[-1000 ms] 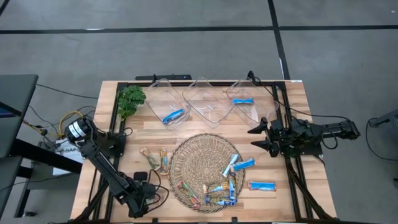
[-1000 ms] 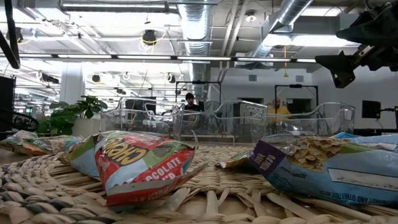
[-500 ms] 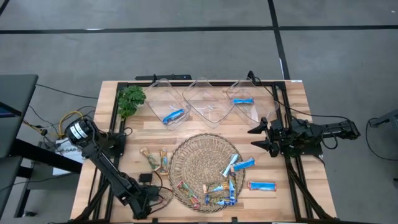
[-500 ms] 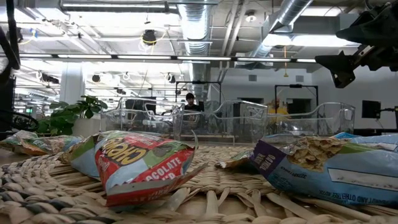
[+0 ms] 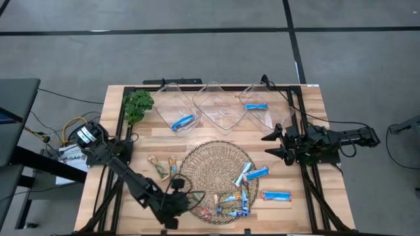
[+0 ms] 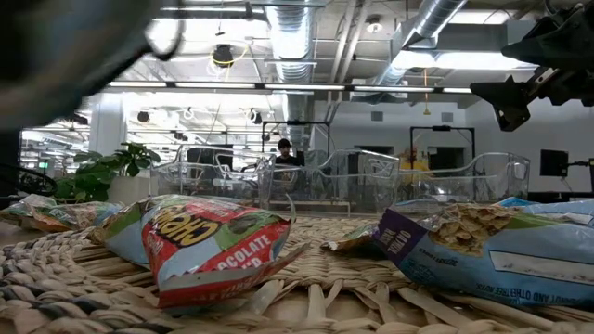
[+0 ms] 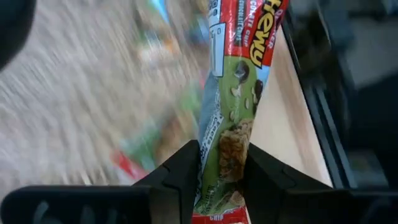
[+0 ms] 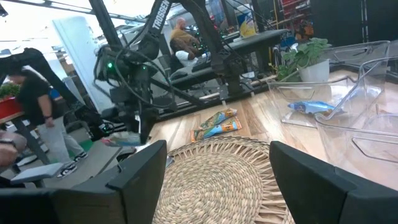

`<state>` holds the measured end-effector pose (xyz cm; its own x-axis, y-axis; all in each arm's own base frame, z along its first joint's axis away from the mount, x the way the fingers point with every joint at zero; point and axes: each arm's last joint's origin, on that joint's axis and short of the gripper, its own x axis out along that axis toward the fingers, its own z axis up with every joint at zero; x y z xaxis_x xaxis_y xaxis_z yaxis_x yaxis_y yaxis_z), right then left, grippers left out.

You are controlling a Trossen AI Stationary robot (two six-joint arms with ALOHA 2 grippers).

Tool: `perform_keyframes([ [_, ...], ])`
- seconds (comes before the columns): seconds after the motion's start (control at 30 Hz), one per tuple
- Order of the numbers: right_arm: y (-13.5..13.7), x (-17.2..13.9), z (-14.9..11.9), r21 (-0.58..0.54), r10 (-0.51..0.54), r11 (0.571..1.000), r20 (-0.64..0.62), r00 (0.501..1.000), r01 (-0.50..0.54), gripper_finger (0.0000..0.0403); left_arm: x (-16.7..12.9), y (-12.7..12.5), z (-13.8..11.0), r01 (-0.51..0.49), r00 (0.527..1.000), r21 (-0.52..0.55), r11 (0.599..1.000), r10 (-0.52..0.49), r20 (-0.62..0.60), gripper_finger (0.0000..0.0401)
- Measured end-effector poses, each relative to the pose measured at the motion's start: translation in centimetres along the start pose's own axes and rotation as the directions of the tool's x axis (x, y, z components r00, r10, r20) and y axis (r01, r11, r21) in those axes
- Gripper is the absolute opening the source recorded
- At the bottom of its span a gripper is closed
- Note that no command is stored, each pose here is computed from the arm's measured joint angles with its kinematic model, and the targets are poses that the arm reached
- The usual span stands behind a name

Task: Pick and place Granola Bars by type
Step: Put the red granola bar into the right transparent bin

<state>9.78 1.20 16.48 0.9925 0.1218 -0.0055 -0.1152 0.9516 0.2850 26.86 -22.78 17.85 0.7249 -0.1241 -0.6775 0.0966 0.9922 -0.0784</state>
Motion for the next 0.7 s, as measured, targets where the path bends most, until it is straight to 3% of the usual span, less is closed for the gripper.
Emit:
perform_keyframes([
  [0.13,0.0,0.0,0.0,0.000,0.000,1.000,0.000,1.000,0.000,0.0280,0.8,2.0,2.6,-0.116,0.976,-0.023,0.993,0.118,0.183,0.0098],
  [0.33,0.0,0.0,0.0,0.000,0.000,1.000,0.000,1.000,0.000,0.0280,1.6,6.3,6.2,-0.288,0.877,-0.123,0.950,0.313,0.364,0.0098],
  [0.53,0.0,0.0,0.0,0.000,0.000,1.000,0.000,1.000,0.000,0.0280,1.8,10.5,9.0,-0.368,0.786,-0.159,0.916,0.397,0.473,0.0098],
  [0.7,0.0,0.0,0.0,0.000,0.000,1.000,0.000,1.000,0.000,0.0280,2.0,14.2,10.3,-0.409,0.749,-0.161,0.898,0.431,0.504,0.0098],
])
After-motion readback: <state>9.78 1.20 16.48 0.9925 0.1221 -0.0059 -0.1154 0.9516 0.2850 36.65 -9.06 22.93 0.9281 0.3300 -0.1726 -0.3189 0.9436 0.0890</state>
